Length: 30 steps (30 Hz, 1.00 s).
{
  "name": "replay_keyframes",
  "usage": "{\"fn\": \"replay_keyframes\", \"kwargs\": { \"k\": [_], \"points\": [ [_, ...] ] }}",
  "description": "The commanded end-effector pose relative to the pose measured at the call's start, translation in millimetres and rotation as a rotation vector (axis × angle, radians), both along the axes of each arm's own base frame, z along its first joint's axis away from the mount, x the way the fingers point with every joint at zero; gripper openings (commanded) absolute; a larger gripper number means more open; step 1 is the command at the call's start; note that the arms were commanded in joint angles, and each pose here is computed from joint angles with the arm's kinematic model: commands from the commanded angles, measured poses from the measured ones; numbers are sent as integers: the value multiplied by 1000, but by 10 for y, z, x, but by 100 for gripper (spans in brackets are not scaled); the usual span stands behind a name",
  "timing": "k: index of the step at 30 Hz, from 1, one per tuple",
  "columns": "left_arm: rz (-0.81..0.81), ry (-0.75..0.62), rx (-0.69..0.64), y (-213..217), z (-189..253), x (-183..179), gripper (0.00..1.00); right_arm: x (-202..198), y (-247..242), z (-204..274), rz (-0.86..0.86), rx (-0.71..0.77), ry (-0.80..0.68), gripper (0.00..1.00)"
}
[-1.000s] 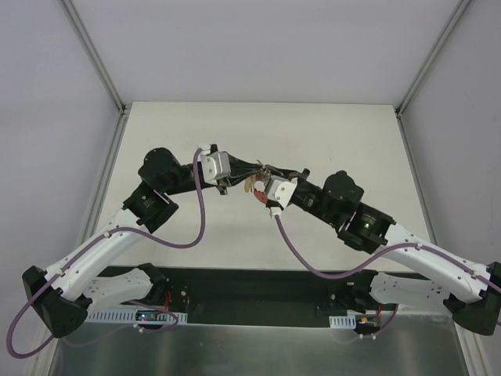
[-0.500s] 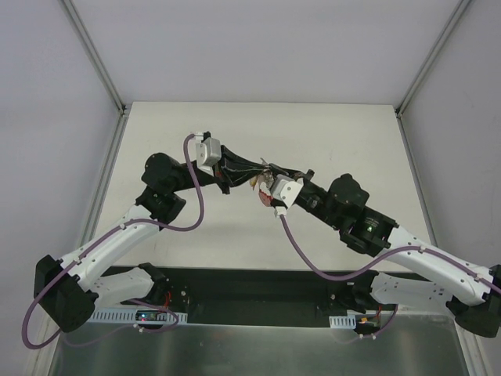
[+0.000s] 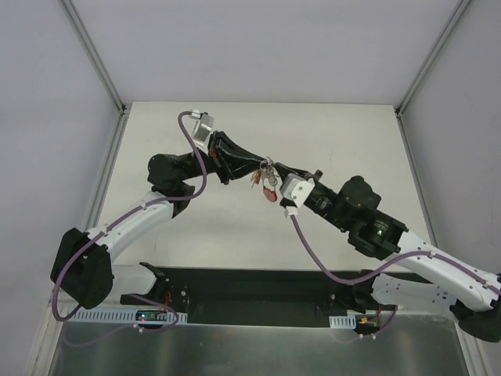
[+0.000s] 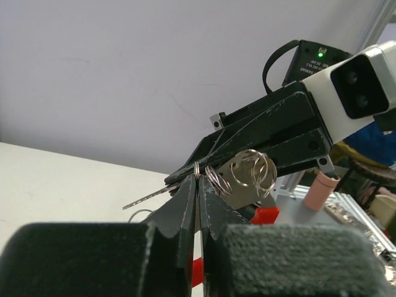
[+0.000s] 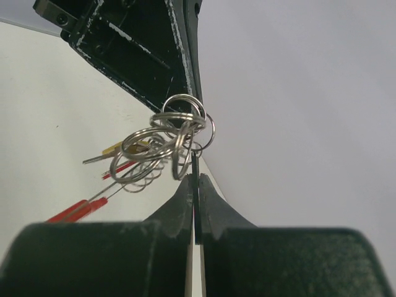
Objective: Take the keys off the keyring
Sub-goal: Adjust the key on the keyring.
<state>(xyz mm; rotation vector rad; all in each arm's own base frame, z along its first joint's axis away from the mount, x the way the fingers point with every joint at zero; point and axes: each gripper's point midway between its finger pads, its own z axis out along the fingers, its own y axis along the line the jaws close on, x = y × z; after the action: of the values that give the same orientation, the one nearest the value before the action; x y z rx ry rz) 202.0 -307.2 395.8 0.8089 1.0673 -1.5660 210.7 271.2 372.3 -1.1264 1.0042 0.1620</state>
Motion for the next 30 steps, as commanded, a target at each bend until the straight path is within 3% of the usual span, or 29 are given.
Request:
{"fn": "replay_keyframes", "kwargs": {
  "k": [1,8,14,24,30],
  "points": [
    [-109,-124,-128,141,403,-329,0,-71,-66,431,11,111,-41,1],
    [-227,-72,-133,112,358,-432,0,-107,-98,577,22,133,-60,1],
    [-231,-176,-111,134,313,-568,0,-168,-123,577,46,141,-59,1],
    [-268,-443,-134,142,693,-816,0,-373,-97,664,152,137,-63,1],
    [-301,-430,-135,105,773,-839,0,-408,-150,712,154,154,-83,1]
  ]
}}
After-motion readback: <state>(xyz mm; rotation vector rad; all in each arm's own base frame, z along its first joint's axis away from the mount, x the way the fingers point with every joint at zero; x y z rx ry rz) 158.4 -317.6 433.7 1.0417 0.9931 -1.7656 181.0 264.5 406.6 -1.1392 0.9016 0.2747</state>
